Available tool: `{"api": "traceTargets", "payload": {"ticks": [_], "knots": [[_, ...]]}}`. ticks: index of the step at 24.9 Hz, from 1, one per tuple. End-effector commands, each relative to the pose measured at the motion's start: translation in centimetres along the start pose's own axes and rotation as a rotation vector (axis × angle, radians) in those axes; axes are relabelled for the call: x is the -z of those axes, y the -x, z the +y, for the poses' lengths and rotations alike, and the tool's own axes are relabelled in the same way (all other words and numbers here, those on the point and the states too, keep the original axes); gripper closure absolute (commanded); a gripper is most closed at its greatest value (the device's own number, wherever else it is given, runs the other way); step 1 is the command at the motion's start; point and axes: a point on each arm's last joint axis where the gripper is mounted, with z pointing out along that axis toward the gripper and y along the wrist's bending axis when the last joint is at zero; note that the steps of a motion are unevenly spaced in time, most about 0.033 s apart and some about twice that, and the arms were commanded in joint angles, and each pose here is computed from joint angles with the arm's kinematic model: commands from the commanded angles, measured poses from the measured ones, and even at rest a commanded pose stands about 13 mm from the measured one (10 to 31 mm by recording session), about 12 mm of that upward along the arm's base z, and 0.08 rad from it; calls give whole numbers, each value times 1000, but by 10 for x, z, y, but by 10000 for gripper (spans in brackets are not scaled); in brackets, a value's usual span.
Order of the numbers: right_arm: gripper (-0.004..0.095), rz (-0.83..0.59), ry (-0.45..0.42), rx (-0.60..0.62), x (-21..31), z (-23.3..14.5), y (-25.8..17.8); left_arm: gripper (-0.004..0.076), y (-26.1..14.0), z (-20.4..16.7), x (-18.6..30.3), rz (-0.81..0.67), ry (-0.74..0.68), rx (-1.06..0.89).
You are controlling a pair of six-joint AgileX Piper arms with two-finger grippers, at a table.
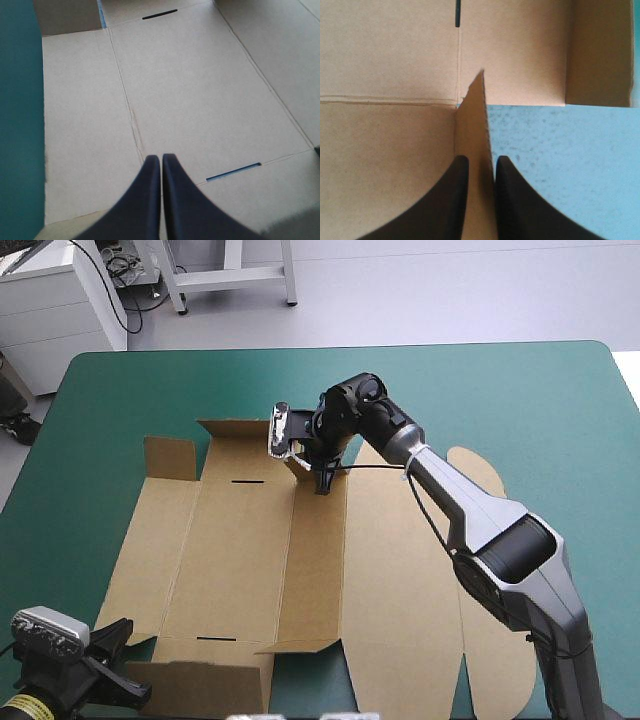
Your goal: Fold the box
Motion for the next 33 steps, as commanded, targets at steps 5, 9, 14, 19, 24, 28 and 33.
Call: {"api": "traceTargets", "payload": {"ticks": [5,9,14,19,24,28,33], "knots": [[556,-68,-173,-29,73,-11,10,731,11,0,2,-70,-3,5],[636,134,-440,-123,140,-20,-12,731,11,0,2,-70,-3,5],[809,141,-620,-341,235,-12,-43,731,11,0,2,-70,-3,5],[927,109,-714,-506,285,-5,-80,731,11,0,2,-70,-3,5],[928,182,-785,-685,320,14,-131,731,11,0,2,-70,-3,5],[928,147,-675,-891,321,39,-170,731,11,0,2,-70,-3,5],[928,75,-524,-1107,310,78,-213,731,11,0,2,-70,-3,5]]}}
